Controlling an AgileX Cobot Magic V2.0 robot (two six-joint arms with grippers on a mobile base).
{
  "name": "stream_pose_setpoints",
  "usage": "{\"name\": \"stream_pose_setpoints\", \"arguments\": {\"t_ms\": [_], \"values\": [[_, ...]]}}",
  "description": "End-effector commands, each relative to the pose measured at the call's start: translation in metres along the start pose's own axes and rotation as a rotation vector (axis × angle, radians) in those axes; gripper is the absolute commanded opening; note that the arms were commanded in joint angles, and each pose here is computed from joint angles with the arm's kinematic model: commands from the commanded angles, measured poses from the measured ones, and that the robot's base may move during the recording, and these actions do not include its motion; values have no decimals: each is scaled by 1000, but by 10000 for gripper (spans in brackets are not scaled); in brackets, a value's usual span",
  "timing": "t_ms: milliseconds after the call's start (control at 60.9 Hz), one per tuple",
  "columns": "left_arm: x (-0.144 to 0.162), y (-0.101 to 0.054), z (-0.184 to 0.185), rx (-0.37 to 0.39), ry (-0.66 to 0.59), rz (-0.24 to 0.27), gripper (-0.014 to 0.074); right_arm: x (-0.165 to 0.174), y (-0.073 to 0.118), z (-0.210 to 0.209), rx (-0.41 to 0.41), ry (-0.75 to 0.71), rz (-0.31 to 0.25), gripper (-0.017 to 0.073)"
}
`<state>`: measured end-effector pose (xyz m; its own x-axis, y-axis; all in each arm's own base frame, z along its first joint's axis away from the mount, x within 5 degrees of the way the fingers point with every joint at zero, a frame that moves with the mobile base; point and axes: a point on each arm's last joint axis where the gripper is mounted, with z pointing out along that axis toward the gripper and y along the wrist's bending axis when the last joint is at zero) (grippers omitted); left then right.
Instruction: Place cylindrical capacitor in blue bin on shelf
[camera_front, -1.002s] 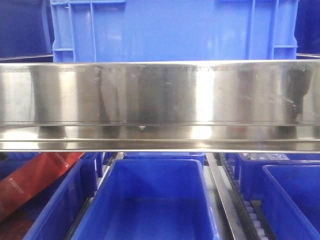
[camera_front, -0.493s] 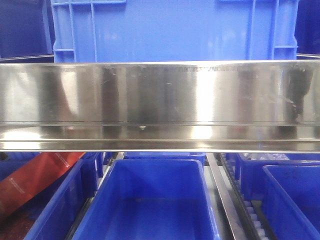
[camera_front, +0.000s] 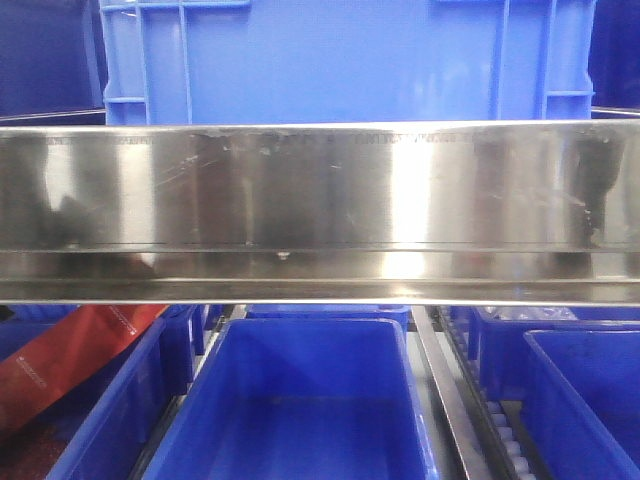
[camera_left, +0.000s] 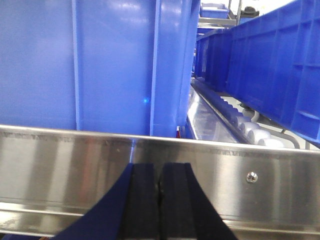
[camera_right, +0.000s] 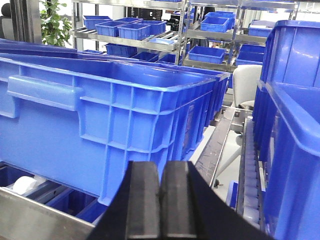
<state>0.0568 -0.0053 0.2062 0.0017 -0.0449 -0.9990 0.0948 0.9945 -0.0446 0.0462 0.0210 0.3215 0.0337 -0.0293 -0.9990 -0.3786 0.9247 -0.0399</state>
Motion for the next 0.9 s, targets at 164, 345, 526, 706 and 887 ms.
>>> {"name": "stream_pose_setpoints", "arguments": {"t_ms": [164, 345, 526, 706, 887], "values": [[-4, 0, -1, 1, -44, -4, -111, -2, -1, -1, 10, -25, -20, -162], [-4, 0, -1, 1, -46, -4, -111, -2, -1, -1, 10, -25, -20, -162], [-4, 0, -1, 1, -46, -4, -111, -2, -1, -1, 10, -25, -20, -162], [-4, 0, -1, 1, -46, -4, -111, -2, -1, -1, 10, -25, -20, -162], [-4, 0, -1, 1, -46, -4, -111, -2, -1, -1, 10, -25, -20, -162]]}}
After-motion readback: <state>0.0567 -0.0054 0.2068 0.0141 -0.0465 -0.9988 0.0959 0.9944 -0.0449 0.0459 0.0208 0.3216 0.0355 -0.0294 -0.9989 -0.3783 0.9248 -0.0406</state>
